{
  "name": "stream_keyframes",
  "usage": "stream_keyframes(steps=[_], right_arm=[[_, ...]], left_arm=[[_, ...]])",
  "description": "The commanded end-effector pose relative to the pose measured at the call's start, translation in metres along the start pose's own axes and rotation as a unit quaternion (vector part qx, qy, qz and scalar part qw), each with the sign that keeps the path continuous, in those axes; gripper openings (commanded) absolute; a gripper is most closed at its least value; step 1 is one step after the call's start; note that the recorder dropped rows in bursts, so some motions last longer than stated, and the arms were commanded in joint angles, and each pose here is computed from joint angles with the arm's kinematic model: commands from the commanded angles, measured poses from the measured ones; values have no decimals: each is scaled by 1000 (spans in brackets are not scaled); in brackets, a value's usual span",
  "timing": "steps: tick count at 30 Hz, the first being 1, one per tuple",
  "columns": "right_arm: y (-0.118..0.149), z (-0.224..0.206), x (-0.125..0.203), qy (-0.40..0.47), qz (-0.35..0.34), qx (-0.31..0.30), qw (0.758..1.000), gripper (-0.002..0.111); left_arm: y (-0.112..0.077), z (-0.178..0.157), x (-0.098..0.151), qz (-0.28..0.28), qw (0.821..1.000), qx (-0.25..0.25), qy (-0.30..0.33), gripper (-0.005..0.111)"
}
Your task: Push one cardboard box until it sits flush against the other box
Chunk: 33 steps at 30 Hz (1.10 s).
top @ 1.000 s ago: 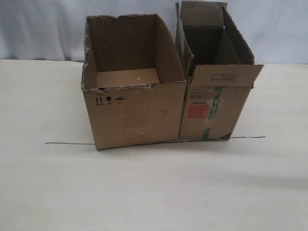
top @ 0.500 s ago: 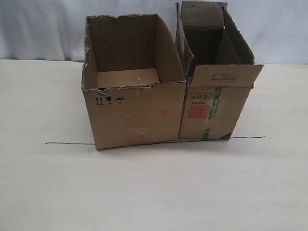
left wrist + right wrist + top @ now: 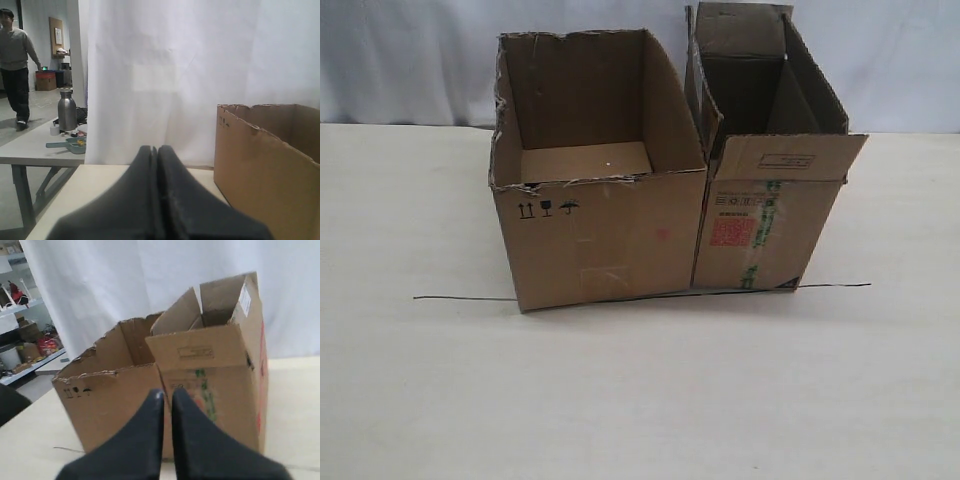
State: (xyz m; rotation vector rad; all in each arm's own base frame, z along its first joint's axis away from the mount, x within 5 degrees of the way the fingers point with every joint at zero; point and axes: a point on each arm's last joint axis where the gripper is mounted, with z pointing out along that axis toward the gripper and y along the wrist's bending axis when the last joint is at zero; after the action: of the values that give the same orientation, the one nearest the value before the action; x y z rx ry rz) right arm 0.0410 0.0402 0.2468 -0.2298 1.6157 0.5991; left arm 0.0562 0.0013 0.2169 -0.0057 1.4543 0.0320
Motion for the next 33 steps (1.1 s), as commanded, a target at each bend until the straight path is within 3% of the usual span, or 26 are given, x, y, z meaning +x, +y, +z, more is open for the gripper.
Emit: stream_keyframes(steps=[1, 5, 6, 16, 20, 24, 33], right_arm=[[-18, -2, 13, -40, -149, 82, 985, 5], [-43, -3, 24, -87, -94, 189, 974, 5], [-45, -4, 23, -90, -109, 200, 970, 5], [-44, -4, 23, -86, -128, 200, 968, 5], [-49, -7, 19, -113, -86, 225, 964, 5], [-43, -5, 17, -114, -165, 199, 959, 5], [-44, -3, 28, -50, -165, 195, 966, 5]], left_arm=[[0, 0, 0, -3, 1000, 3, -2, 0], [0, 0, 0, -3, 1000, 3, -2, 0], [0, 0, 0, -3, 1000, 3, -2, 0], [0, 0, 0, -2, 1000, 4, -2, 0], [0, 0, 0, -2, 1000, 4, -2, 0], [0, 0, 0, -2, 1000, 4, -2, 0], [0, 0, 0, -2, 1000, 4, -2, 0]])
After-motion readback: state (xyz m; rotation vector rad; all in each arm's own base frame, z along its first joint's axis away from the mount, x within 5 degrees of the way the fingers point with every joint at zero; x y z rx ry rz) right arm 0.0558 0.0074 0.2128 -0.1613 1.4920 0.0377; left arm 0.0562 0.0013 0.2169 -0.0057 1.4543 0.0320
